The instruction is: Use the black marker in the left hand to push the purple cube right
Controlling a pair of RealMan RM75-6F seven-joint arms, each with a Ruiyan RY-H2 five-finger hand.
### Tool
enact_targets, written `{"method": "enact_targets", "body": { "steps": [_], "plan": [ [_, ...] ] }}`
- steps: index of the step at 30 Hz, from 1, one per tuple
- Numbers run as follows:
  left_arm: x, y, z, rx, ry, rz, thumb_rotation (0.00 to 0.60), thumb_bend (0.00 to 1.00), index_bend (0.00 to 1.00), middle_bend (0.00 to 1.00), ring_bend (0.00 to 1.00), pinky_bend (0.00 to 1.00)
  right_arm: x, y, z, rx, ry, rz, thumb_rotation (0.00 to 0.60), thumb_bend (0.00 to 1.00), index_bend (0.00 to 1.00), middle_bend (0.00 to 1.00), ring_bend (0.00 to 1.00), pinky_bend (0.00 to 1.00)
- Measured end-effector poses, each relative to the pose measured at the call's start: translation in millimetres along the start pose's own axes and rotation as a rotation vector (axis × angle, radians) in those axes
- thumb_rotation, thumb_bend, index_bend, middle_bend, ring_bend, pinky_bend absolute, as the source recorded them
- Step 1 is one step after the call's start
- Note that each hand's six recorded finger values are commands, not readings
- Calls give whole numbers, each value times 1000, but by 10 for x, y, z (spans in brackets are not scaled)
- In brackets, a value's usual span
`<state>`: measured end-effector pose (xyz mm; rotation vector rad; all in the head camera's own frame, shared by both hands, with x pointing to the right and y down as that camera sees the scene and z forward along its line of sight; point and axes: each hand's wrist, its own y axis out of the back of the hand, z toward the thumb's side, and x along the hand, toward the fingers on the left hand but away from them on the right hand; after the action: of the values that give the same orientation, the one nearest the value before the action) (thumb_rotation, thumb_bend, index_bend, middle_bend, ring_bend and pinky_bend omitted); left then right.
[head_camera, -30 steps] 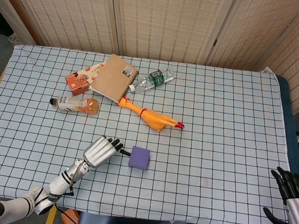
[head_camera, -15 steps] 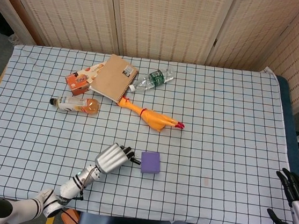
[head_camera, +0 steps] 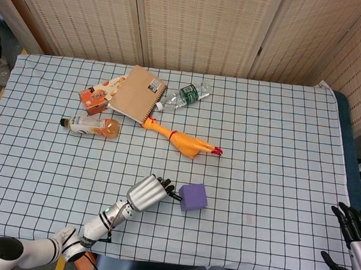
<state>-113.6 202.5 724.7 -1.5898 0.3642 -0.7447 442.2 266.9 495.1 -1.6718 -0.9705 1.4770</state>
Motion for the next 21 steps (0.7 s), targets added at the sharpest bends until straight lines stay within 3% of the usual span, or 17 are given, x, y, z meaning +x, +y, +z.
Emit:
{"method": "enact_targets", "body": {
  "steps": [13,21],
  "plan": [
    [227,-23,91,-10,6,-10,600,648,772,777,765,938,27,55,-64,-8,-17,-16,600,107,0,0,0,0],
    [-4,3,-165,1,32,7,600,646,771,776,764,938,27,49,-72,-2,-21,-15,600,107,0,0,0,0]
  ]
}}
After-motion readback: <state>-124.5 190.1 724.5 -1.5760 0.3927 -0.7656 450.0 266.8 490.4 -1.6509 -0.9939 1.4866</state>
